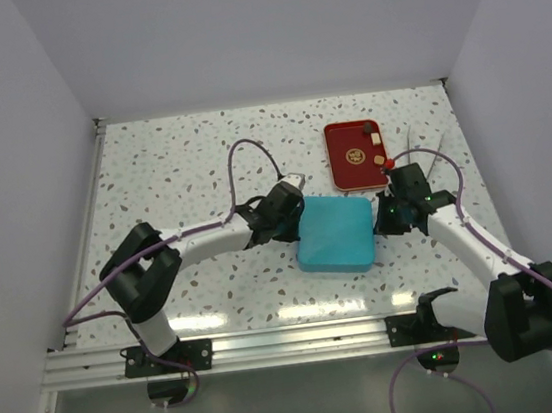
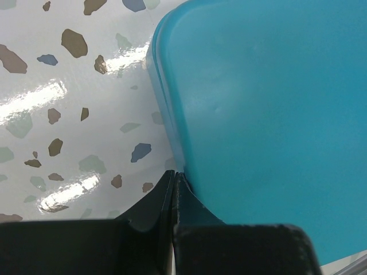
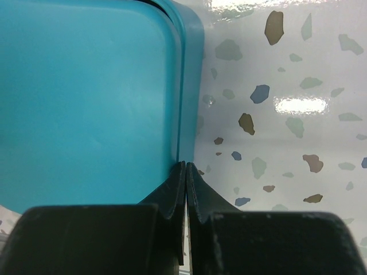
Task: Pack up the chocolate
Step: Close the box lid on the packing box.
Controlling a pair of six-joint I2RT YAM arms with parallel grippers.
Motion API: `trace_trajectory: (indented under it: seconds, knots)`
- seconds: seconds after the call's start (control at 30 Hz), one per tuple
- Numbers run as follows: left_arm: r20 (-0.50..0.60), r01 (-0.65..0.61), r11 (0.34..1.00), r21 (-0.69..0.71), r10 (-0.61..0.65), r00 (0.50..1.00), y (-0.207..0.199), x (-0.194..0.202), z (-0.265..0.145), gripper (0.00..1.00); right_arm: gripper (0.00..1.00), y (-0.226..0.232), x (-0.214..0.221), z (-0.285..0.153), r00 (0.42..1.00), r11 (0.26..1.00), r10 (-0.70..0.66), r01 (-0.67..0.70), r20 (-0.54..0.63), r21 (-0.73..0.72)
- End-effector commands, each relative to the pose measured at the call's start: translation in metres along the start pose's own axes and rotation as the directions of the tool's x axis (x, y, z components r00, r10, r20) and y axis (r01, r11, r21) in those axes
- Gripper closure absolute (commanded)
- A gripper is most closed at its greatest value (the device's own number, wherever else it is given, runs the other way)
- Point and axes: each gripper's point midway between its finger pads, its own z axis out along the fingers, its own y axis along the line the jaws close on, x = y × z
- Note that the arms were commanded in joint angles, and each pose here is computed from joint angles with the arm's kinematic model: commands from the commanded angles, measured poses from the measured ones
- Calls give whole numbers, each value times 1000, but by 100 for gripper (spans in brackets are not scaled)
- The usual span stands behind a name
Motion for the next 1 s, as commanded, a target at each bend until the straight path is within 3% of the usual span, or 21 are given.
trace_trajectory:
  seconds: [0.0, 0.97]
  knots:
    - [32, -29, 999, 22, 29, 999, -13, -15, -2, 100, 100, 4, -1, 1, 1000, 1000, 4, -4, 7, -7]
    - [43, -49, 998, 30, 48, 998, -23, -30, -8, 100, 100, 17, -18, -4, 999, 999, -43, 43, 19, 20]
